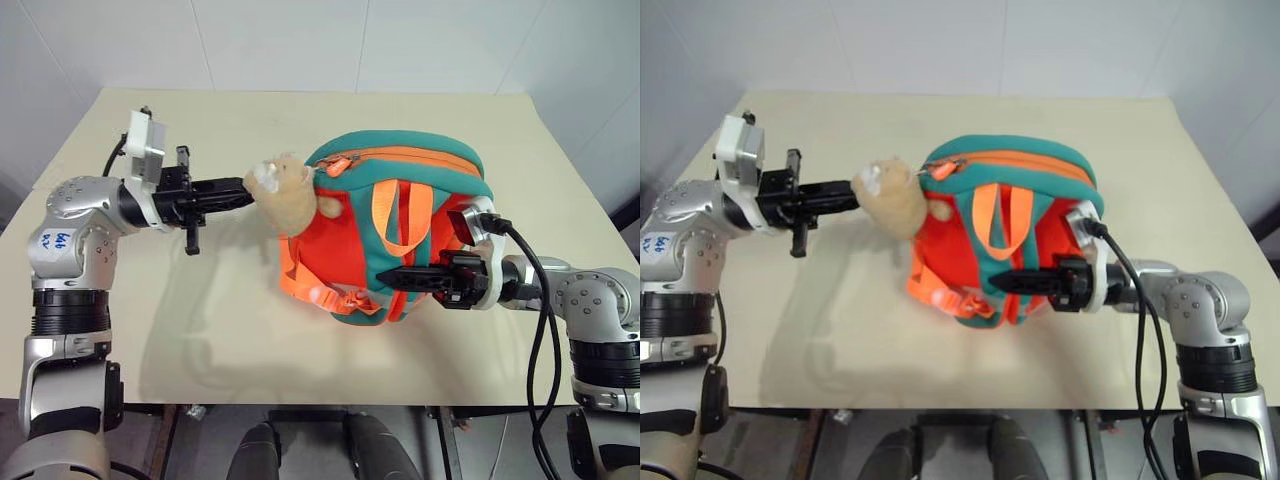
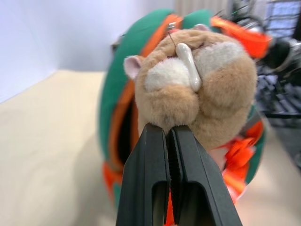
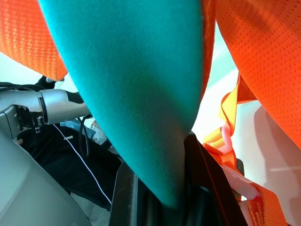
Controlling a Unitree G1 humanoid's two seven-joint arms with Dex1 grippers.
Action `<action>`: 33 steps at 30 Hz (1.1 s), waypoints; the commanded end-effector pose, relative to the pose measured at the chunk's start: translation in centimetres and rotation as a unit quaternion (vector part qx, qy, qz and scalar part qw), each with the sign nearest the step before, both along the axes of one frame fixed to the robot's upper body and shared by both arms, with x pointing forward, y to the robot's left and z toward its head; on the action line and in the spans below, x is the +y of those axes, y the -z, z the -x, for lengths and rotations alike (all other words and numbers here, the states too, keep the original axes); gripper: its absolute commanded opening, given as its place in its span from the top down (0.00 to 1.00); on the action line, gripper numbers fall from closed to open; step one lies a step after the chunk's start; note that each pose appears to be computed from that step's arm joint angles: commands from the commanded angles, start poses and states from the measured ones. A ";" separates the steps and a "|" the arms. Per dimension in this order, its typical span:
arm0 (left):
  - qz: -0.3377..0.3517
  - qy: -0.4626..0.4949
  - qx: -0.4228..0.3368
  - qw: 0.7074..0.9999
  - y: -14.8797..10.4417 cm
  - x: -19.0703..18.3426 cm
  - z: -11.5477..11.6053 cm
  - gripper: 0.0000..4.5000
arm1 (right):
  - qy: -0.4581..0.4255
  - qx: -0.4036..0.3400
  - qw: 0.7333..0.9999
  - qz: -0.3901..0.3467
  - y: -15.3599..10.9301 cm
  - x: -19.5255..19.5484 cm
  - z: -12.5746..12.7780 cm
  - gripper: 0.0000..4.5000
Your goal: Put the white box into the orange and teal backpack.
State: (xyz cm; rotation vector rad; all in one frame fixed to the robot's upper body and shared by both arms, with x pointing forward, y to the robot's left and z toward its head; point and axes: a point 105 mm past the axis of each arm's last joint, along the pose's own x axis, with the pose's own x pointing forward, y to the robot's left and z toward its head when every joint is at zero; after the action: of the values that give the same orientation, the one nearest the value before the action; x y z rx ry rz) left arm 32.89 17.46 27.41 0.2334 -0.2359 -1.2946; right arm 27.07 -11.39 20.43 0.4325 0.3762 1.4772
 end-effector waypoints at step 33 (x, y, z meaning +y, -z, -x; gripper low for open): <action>-0.047 -0.060 0.143 0.987 10.5 2.9 -0.7 0.76 | 0.061 -0.042 0.997 -0.002 -1.9 -1.8 0.6 0.70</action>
State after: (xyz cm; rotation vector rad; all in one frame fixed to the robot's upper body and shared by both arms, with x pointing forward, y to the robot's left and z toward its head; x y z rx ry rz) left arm 34.29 20.22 14.38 0.0890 0.1710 -1.1951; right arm 26.94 -12.28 20.51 0.4321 0.3541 1.3822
